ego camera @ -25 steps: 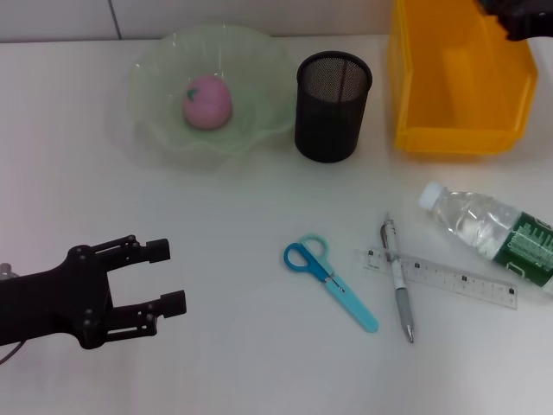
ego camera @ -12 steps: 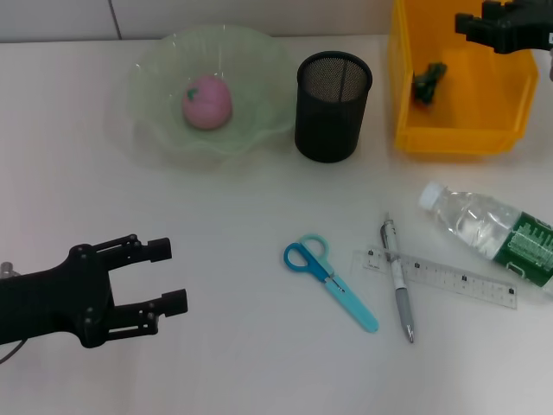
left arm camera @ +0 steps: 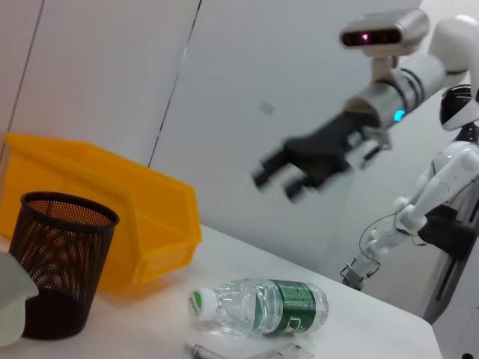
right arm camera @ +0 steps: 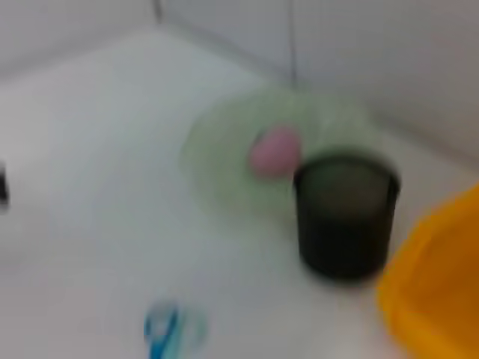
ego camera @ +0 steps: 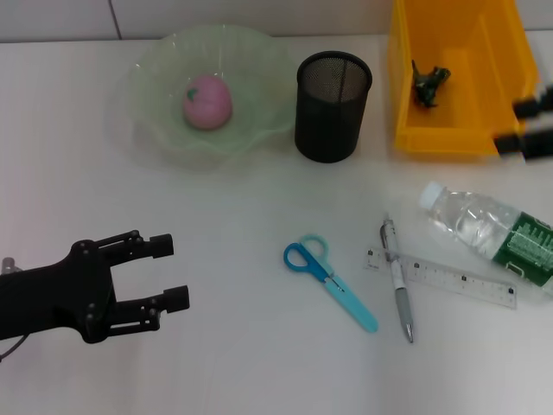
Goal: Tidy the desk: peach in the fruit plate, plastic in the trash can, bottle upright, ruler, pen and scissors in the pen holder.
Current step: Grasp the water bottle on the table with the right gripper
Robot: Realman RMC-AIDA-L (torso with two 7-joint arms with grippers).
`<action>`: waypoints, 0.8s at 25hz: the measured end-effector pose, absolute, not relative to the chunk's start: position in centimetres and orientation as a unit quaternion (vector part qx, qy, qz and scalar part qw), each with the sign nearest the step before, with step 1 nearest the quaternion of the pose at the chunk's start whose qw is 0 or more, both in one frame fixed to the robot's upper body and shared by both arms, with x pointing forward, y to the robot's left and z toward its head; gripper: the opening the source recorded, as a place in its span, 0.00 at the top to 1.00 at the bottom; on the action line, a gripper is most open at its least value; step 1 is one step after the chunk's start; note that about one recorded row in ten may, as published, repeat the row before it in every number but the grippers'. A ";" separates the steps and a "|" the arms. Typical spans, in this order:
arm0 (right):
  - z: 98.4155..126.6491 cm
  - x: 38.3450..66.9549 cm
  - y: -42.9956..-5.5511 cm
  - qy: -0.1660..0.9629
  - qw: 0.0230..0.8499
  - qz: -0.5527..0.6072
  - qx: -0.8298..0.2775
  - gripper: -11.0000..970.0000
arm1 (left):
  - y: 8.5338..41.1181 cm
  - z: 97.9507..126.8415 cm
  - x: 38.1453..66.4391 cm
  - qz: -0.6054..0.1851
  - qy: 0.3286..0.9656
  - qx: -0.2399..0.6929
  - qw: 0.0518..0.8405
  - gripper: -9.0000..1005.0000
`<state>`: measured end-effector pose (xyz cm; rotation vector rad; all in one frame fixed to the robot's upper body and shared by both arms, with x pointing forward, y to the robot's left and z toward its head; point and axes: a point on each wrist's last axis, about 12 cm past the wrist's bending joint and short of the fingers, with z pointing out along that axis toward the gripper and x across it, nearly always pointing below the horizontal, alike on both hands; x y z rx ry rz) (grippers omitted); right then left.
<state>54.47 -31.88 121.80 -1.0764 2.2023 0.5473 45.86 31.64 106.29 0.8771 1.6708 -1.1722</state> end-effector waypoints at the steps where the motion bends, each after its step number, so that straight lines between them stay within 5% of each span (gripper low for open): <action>1: 121.8 54.5 -31.9 0.834 0.310 0.207 -0.407 0.35 | 31.6 106.3 45.9 -0.473 0.674 0.354 0.444 0.20; 8: 118.7 53.0 -28.7 0.881 0.153 0.102 -0.436 0.35 | 31.2 106.5 46.5 -0.473 0.671 0.359 0.444 0.20; 13: 117.8 53.6 -28.0 0.890 0.151 0.068 -0.426 0.26 | 31.0 106.3 46.5 -0.474 0.672 0.362 0.440 0.20; 20: 117.2 54.6 -27.6 0.891 0.149 0.044 -0.426 0.26 | 31.0 106.2 46.4 -0.474 0.674 0.362 0.437 0.20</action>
